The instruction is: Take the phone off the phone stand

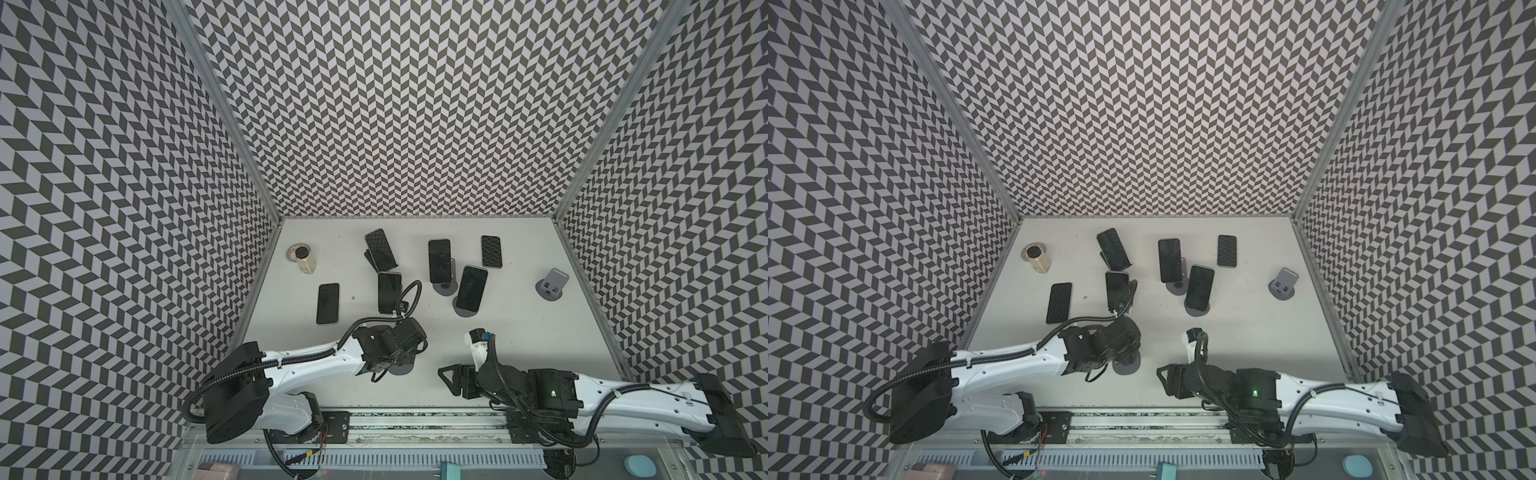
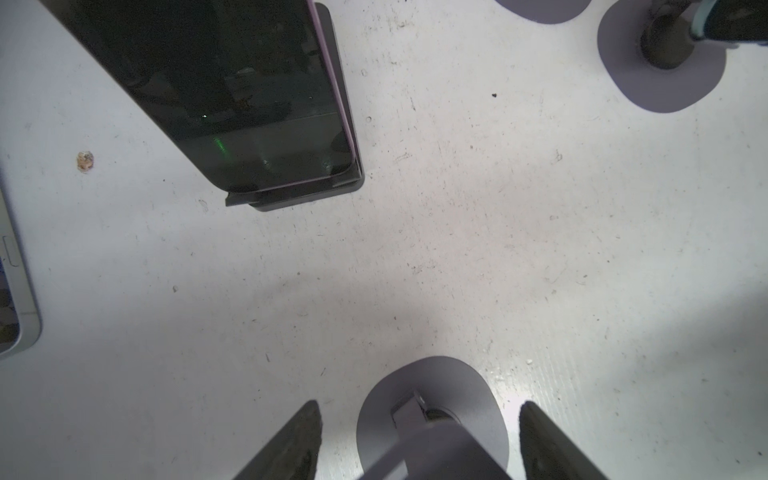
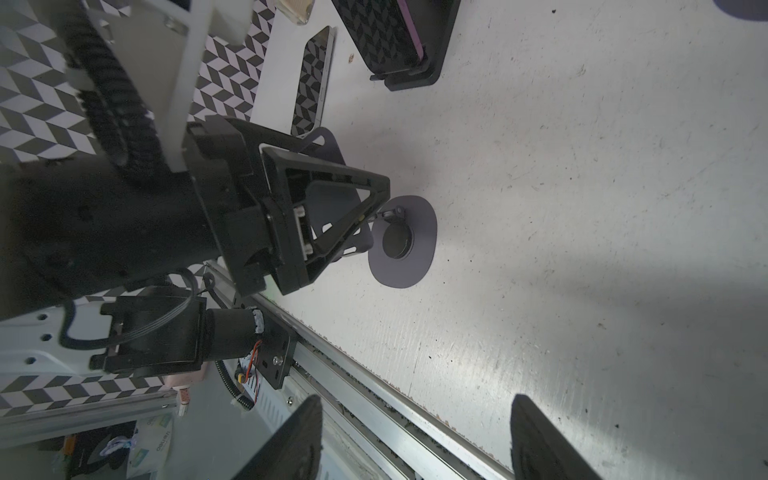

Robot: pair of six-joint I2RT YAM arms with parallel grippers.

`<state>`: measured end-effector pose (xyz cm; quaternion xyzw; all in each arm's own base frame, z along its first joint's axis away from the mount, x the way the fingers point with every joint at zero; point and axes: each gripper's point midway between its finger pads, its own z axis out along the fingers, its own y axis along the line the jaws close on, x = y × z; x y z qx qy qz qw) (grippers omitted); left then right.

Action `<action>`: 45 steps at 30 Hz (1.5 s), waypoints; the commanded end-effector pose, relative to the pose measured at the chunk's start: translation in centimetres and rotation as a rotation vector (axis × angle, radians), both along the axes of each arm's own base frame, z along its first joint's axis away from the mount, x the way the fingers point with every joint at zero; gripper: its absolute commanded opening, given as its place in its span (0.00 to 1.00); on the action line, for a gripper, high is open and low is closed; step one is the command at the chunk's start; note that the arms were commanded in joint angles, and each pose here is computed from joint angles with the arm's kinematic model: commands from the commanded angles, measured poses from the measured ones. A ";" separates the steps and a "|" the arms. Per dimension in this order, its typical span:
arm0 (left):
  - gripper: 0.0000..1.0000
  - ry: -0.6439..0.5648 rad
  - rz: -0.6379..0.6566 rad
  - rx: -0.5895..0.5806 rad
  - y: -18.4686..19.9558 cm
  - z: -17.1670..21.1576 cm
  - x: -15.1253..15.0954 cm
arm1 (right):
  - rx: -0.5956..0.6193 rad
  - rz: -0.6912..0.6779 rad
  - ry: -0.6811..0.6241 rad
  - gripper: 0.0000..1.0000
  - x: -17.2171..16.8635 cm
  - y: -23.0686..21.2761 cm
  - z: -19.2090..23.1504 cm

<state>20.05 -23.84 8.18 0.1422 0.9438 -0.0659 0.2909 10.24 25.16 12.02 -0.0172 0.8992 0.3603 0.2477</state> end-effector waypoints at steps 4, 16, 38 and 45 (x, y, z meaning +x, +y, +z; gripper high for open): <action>0.87 0.009 -0.009 -0.073 0.0 2.7 -0.5 | 0.033 -0.012 0.008 0.70 0.0 0.2 0.3; 0.84 0.104 0.086 -0.096 0.2 3.2 -1.3 | 0.043 0.009 -0.009 0.70 0.0 0.7 0.5; 0.85 0.082 0.096 0.000 -1.3 2.6 1.4 | 0.056 -0.008 -0.010 0.69 -0.3 -1.6 0.5; 0.85 0.083 0.082 -0.003 -2.3 2.5 1.8 | 0.056 -0.022 -0.014 0.68 -0.2 -2.2 0.6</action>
